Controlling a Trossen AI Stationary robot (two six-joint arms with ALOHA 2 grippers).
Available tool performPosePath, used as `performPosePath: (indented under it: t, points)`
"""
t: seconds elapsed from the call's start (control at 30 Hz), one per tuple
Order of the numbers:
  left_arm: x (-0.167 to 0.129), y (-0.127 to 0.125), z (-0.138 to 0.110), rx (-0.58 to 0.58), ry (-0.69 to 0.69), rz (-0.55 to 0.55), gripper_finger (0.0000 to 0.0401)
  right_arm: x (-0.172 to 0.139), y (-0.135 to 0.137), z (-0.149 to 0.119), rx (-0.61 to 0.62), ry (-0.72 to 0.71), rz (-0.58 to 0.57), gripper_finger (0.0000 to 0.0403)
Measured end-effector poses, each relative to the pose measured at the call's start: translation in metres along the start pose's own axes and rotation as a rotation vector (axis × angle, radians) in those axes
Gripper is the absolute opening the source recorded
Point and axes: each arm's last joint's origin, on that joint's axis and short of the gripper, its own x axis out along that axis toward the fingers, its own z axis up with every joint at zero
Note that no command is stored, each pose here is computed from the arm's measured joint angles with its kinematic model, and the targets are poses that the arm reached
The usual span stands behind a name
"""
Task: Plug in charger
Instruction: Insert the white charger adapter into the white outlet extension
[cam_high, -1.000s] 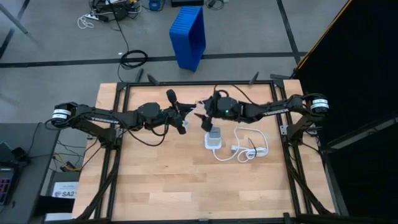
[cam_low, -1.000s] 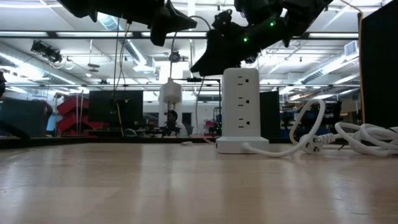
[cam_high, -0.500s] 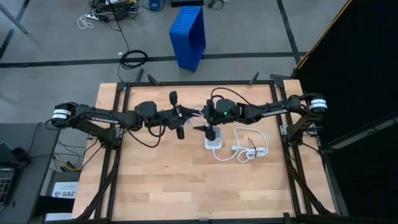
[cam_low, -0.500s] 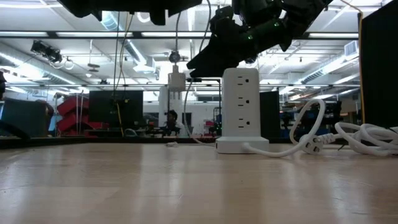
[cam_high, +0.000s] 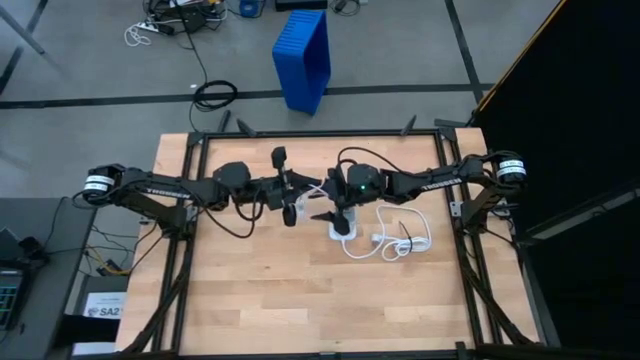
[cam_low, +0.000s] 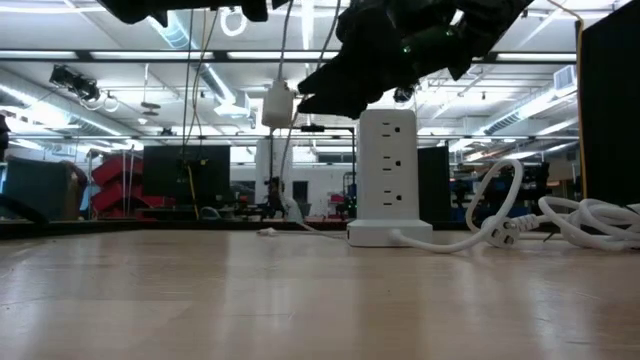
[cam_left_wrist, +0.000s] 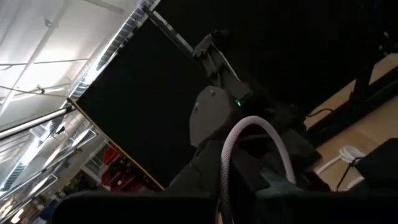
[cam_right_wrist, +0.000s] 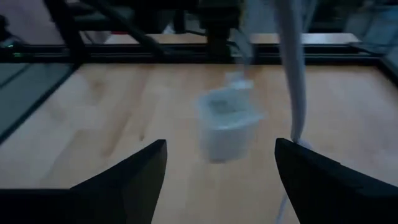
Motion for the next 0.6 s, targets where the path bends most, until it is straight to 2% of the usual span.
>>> performPosePath:
  t: [0.13, 0.27, 0.33, 0.5, 0.6]
  points:
    - [0.0012, 0.0019, 0.0039, -0.018, -0.041, -0.023, 0.0000, 0.0001, 0.0009, 0.0039, 0.000, -0.040, 0.006, 0.0272]
    - [0.0017, 0.0022, 0.0056, -0.050, -0.064, -0.047, 0.0000, -0.0003, -0.0035, 0.0048, 0.006, -0.047, -0.117, 0.0272]
    - [0.0017, 0.0021, 0.0054, -0.052, -0.062, -0.049, 0.0000, -0.0008, -0.0059, 0.0053, 0.008, -0.053, -0.134, 0.0272]
    - [0.0017, 0.0017, 0.0050, -0.053, -0.058, -0.053, 0.0000, -0.0009, -0.0057, 0.0061, 0.010, -0.061, -0.125, 0.0272]
    - [0.0017, 0.0020, 0.0053, -0.053, -0.061, -0.050, 0.0000, -0.0007, -0.0041, 0.0062, 0.008, -0.063, -0.068, 0.0272]
